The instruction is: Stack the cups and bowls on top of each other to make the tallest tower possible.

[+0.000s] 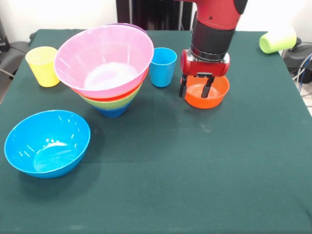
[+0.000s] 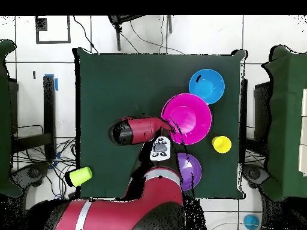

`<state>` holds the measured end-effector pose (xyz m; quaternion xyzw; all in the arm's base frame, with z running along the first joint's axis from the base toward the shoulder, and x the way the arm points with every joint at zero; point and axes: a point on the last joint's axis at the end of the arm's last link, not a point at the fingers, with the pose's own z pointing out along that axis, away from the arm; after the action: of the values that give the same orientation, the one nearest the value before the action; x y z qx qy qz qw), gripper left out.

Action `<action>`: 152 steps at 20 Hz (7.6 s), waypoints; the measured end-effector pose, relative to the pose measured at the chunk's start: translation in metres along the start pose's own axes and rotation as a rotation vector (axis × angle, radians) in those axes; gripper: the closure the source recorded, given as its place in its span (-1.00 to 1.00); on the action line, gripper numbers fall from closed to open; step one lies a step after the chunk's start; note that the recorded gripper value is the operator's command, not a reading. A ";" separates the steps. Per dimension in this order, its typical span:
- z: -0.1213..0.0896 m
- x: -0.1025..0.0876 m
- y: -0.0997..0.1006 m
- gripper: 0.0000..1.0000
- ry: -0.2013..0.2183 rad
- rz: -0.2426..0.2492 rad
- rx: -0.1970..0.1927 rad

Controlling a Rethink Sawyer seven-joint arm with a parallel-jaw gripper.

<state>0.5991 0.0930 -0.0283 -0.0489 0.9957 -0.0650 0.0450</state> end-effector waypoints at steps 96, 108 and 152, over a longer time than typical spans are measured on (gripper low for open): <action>-0.072 -0.021 -0.029 1.00 -0.022 0.090 -0.025; -0.107 -0.026 -0.049 1.00 -0.023 0.125 -0.030; -0.137 -0.037 -0.109 1.00 0.094 0.226 -0.094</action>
<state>0.6325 0.0062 0.1251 0.0645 0.9978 -0.0149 0.0029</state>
